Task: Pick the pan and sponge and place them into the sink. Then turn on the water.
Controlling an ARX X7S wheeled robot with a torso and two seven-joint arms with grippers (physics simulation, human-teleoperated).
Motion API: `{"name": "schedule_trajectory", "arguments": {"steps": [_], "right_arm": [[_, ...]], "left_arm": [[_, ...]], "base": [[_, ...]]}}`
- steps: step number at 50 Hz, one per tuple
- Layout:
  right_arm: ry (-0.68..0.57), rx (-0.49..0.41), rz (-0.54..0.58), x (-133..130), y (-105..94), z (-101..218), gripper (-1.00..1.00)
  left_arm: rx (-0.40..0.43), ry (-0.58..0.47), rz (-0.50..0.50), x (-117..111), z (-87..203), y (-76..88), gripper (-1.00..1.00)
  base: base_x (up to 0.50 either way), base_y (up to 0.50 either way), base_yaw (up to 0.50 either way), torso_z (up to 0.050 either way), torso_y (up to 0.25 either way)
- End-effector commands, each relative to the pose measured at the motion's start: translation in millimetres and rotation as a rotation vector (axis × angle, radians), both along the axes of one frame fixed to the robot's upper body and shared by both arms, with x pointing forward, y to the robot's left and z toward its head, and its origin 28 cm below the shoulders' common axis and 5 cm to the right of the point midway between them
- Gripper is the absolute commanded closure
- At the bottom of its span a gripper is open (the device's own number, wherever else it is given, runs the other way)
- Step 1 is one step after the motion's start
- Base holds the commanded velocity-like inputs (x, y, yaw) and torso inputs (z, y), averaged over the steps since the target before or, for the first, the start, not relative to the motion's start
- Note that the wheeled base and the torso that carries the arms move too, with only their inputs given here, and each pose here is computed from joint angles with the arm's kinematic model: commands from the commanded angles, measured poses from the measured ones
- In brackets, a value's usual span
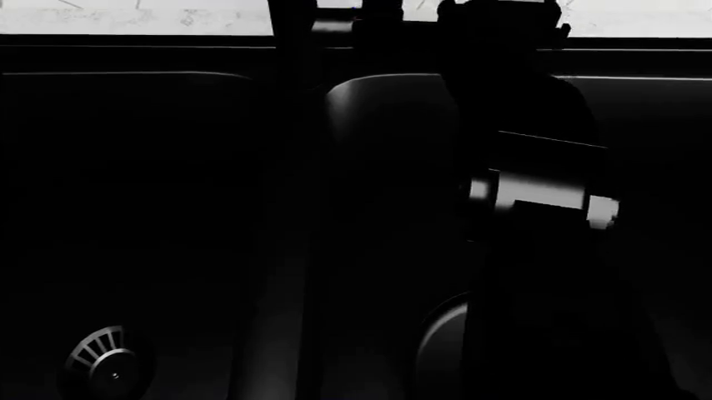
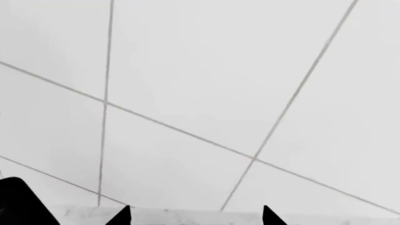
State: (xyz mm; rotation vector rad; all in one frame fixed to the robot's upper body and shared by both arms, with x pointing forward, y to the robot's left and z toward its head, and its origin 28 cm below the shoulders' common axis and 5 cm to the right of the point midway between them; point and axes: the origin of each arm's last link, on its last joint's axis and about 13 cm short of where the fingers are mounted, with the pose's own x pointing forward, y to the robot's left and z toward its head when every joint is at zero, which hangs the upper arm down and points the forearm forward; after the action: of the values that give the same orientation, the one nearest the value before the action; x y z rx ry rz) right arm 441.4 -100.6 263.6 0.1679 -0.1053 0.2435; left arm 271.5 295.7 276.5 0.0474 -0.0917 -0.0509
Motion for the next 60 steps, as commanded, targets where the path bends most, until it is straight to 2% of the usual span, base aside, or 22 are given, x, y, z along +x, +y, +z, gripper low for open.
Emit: {"name": "schedule_trajectory", "arguments": {"steps": [1, 2, 21, 23, 34, 60], "right_arm": [[0.030, -0.003, -0.097, -1, -21.5, -8, -1.00], [0.027, 0.001, -0.104, -1, -21.6, -7, 1.00], [-0.014, 0.000, -0.065, -2, -20.8, 5, 1.00], [-0.027, -0.042, -0.051, -2, -20.4, 5, 1.00], [-0.050, 0.008, -0.061, -7, -19.9, -2, 1.00], [-0.056, 0.002, -0.049, -23, -12.1, -12, 1.00]], "left_arm": [[0.006, -0.002, 0.001, 0, 0, 0.0, -1.00], [0.008, -0.001, 0.002, 0, 0, 0.1, -1.00], [0.011, 0.000, 0.006, 0, 0, 0.1, -1.00], [0.012, 0.003, 0.007, 0, 0, 0.1, -1.00], [0.014, 0.008, 0.003, 0, 0, 0.1, -1.00], [0.013, 0.014, 0.007, 0, 0, 0.1, -1.00]], "base": [[0.00, 0.00, 0.00, 0.000, 0.000], [0.00, 0.00, 0.00, 0.000, 0.000], [0.00, 0.00, -0.01, 0.000, -0.001], [0.00, 0.00, -0.01, 0.000, 0.000], [0.00, 0.00, -0.01, 0.000, -0.001], [0.00, 0.00, -0.01, 0.000, 0.000]]}}
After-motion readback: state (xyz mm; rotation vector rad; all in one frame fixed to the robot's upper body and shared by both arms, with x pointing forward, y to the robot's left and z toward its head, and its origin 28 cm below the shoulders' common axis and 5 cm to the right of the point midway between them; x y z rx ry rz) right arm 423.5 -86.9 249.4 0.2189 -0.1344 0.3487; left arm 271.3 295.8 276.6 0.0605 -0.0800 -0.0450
